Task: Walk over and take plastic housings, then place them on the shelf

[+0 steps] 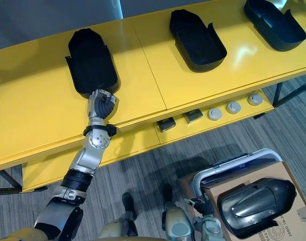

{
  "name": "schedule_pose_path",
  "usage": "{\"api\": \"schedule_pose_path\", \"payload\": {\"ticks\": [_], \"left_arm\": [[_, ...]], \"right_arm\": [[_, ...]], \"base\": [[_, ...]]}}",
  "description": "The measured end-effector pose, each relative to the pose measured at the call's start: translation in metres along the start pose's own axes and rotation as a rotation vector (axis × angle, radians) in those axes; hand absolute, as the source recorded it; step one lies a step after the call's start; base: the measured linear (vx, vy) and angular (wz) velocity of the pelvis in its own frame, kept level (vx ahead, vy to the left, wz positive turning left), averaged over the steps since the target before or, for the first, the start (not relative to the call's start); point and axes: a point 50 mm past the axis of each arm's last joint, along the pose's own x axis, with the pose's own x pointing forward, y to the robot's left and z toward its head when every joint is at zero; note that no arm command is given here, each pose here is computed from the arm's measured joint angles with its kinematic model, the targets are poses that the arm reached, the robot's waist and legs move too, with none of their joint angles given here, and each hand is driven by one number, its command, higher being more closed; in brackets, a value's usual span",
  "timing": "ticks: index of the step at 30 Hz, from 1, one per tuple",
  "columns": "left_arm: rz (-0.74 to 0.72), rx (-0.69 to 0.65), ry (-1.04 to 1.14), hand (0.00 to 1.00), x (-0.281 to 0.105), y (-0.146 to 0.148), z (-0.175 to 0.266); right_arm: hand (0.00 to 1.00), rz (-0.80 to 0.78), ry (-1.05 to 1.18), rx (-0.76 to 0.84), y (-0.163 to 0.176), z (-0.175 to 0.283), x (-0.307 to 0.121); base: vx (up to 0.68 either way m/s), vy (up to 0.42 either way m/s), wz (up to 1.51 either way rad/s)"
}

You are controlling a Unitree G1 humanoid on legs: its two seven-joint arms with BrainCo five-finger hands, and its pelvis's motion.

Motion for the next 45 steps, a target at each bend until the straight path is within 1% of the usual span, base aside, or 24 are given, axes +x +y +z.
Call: {"api": "schedule_pose_path", "payload": {"ticks": [3,8,10,12,13,15,17,18,20,21,22,23,24,25,26,28,29,30,31,32,34,37,41,45], "left_arm": [[0.003,-0.041,0.001,1.0,-0.002,0.0,0.003],[0.064,-0.194,-0.162,1.0,-0.024,0.016,0.04],[0.121,-0.281,-0.259,1.0,-0.036,0.034,0.055],[0.181,-0.337,-0.309,1.0,-0.043,0.052,0.06],[0.271,-0.379,-0.338,1.0,-0.048,0.074,0.058],[0.388,-0.412,-0.323,1.0,-0.051,0.098,0.046],[0.592,-0.442,-0.208,1.0,-0.06,0.134,0.01],[0.648,-0.444,-0.174,1.0,-0.064,0.143,0.0],[0.823,-0.431,-0.018,1.0,-0.085,0.17,-0.042],[0.853,-0.42,0.037,1.0,-0.092,0.174,-0.055],[0.891,-0.39,0.17,1.0,-0.111,0.178,-0.084],[0.904,-0.378,0.244,1.0,-0.122,0.179,-0.098],[0.909,-0.353,0.405,1.0,-0.145,0.176,-0.127],[0.876,-0.346,0.57,1.0,-0.168,0.168,-0.152],[0.849,-0.345,0.65,0.0,-0.18,0.162,-0.163],[0.692,-0.325,0.944,0.0,-0.23,0.135,-0.195],[0.649,-0.322,1.012,0.0,-0.243,0.128,-0.201],[0.563,-0.329,1.147,0.0,-0.269,0.11,-0.21],[0.466,-0.338,1.258,0.0,-0.291,0.091,-0.214],[0.409,-0.342,1.309,0.0,-0.301,0.081,-0.215],[0.195,-0.384,1.447,0.0,-0.33,0.043,-0.212],[-0.004,-0.381,1.472,0.0,-0.341,0.016,-0.203],[-0.135,-0.3,1.435,0.0,-0.339,0.008,-0.2],[-0.243,-0.257,1.399,0.0,-0.335,-0.001,-0.197]], "right_arm": [[0.0,-0.002,0.0,0.006,0.0,0.0,0.0],[0.0,-0.01,0.01,0.014,-0.002,-0.002,0.0],[0.0,-0.025,0.039,0.022,-0.005,-0.008,-0.001],[0.0,-0.03,0.055,0.023,-0.007,-0.011,-0.001],[0.0,-0.031,0.067,0.022,-0.007,-0.014,-0.001],[0.0,-0.037,0.082,0.019,-0.009,-0.017,-0.002],[0.0,-0.056,0.103,0.02,-0.016,-0.022,-0.003],[0.0,-0.058,0.108,0.02,-0.016,-0.023,-0.004],[0.0,-0.083,0.127,0.027,-0.024,-0.029,-0.006],[0.0,-0.084,0.132,0.025,-0.024,-0.03,-0.007],[0.0,-0.089,0.152,0.023,-0.026,-0.034,-0.009],[0.0,-0.092,0.162,0.022,-0.027,-0.036,-0.01],[0.0,-0.095,0.174,0.02,-0.028,-0.039,-0.011],[0.0,-0.098,0.184,0.019,-0.028,-0.042,-0.013],[0.0,-0.1,0.191,0.018,-0.029,-0.044,-0.014],[0.0,-0.095,0.207,0.004,-0.029,-0.048,-0.017],[0.0,-0.09,0.204,-0.001,-0.028,-0.047,-0.017],[0.0,-0.079,0.197,-0.014,-0.026,-0.046,-0.016],[0.0,-0.058,0.181,-0.034,-0.023,-0.044,-0.017],[0.0,-0.049,0.171,-0.042,-0.021,-0.042,-0.016],[0.0,-0.008,0.164,-0.036,-0.011,-0.041,-0.016],[0.0,0.016,0.156,-0.035,-0.003,-0.038,-0.014],[0.0,0.011,0.154,-0.031,-0.003,-0.038,-0.013],[0.0,-0.006,0.155,-0.02,-0.006,-0.038,-0.013]], "base": [[0.0,0.0,0.0],[0.03,0.012,0.04],[0.05,0.024,0.15],[0.03,0.025,0.21],[0.01,0.025,0.21],[0.0,0.014,0.13],[-0.02,0.009,0.27],[-0.02,0.01,0.31],[-0.01,0.004,0.39],[0.01,-0.001,0.32],[0.03,-0.003,0.11],[0.05,-0.01,0.08],[0.05,-0.011,0.14],[0.04,-0.008,0.17],[0.01,-0.001,0.16],[0.0,0.001,0.07],[0.0,0.0,0.0],[-0.03,0.002,-0.02],[-0.04,0.005,-0.03],[-0.04,0.012,-0.05],[-0.04,0.016,-0.01],[-0.01,0.003,-0.02],[0.01,0.0,-0.09],[0.06,-0.005,-0.07]]}}
